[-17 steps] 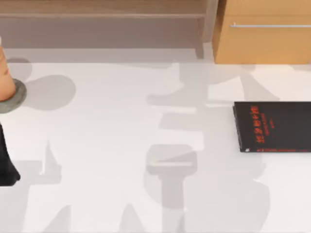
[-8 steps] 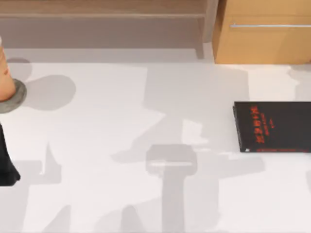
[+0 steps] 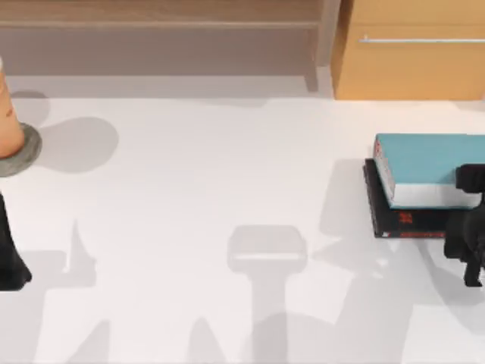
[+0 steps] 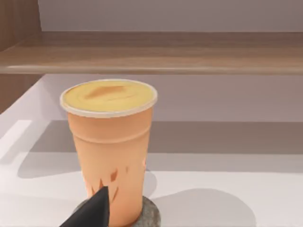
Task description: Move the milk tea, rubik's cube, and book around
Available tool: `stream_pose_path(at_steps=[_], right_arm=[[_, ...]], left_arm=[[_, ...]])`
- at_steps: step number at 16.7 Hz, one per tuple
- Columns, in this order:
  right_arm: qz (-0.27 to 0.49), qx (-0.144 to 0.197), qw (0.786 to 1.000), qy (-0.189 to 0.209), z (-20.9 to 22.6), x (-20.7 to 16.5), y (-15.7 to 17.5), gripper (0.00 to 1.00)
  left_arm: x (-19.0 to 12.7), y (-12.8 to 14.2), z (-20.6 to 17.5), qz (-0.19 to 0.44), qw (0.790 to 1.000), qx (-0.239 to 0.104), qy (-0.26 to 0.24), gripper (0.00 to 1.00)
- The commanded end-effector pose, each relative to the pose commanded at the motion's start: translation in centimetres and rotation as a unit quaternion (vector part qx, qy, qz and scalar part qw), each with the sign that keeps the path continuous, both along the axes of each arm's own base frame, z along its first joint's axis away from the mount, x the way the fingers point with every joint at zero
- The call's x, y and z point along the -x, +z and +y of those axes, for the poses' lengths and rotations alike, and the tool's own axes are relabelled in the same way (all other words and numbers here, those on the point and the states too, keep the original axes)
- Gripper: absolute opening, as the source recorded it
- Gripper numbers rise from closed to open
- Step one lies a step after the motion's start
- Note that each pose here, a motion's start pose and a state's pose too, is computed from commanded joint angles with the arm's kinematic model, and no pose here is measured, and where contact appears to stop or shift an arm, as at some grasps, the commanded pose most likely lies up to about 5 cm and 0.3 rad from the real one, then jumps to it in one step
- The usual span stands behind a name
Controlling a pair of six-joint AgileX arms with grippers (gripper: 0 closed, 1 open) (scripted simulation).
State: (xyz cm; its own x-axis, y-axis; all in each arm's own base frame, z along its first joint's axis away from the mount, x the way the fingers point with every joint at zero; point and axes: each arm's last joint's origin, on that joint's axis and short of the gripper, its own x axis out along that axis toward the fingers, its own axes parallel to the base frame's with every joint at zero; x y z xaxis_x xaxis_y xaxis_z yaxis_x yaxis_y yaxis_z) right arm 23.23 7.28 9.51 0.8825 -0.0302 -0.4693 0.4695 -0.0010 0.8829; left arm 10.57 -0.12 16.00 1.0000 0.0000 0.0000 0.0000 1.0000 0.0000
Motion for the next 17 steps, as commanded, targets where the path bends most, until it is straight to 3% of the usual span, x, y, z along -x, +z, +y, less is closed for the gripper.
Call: stream_pose_path(at_steps=[14,17], right_arm=[[0.017,-0.001,1.0,0.003,0.18,0.08,-0.9,0.0],[0.017,-0.001,1.0,0.003,0.18,0.08,-0.9,0.23]], left_arm=[[0.0,0.0,0.0,0.0,1.0,0.0,0.0,1.0],[0.0,0.0,0.0,0.0,1.0,0.0,0.0,1.0]])
